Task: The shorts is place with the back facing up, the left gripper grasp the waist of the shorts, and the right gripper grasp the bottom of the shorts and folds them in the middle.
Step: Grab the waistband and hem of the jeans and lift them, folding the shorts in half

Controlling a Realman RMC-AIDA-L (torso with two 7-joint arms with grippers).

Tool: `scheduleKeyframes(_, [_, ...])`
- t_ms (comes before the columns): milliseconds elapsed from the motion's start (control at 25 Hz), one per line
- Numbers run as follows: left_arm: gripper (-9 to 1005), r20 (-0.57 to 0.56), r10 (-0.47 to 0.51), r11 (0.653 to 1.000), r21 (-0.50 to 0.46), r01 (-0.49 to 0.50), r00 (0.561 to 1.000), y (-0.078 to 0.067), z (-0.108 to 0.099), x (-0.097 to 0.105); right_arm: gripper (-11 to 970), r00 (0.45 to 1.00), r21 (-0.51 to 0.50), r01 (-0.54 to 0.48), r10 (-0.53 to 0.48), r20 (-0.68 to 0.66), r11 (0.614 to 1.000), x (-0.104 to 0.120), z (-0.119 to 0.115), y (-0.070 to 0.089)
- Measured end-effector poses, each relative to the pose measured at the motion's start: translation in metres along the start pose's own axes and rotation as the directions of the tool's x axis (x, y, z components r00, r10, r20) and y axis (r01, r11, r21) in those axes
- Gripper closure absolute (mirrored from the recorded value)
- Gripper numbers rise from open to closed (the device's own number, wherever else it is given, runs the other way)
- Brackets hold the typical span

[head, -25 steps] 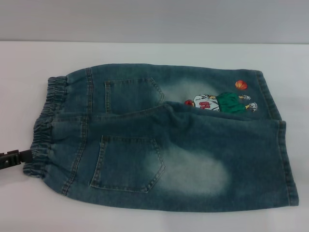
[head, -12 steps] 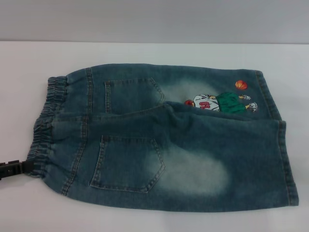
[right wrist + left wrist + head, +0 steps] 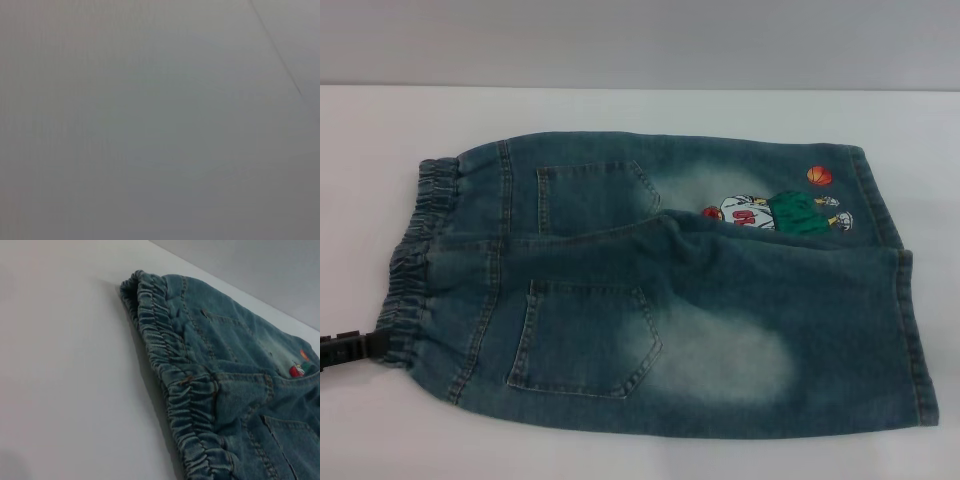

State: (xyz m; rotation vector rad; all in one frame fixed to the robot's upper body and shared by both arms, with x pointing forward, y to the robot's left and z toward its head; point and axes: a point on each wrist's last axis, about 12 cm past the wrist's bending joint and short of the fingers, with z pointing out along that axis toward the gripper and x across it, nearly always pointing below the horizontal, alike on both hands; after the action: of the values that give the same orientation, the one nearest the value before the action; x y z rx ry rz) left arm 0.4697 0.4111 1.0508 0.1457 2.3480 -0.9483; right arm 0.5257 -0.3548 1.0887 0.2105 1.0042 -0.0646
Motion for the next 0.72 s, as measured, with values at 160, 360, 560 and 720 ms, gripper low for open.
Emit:
scheduleKeyframes(160, [283,-0.010,0.004,1.000,-0.001,-0.004,1.000,0.000,0.001,-0.001,490,1.000,-0.001,0.000,0.000,-0.001,1.000,0.000,0.000,0.000])
scheduleKeyframes(360, [283,-0.023,0.012,1.000,0.008,-0.012,1.000,-0.002,0.005,-0.002,490,1.000,-0.001,0.000,0.000,-0.001,1.000,0.000,0.000,0.000])
scheduleKeyframes(560, [283,-0.041,0.021,1.000,0.024,-0.020,0.999,-0.005,0.011,-0.005,489,1.000,-0.001,0.000,0.000,-0.001,1.000,0.000,0.000,0.000])
scheduleKeyframes(720, [283,-0.047,0.029,0.999,0.035,-0.027,0.998,-0.007,0.014,-0.007,489,1.000,-0.001,0.000,0.000,-0.001,1.000,0.000,0.000,0.000])
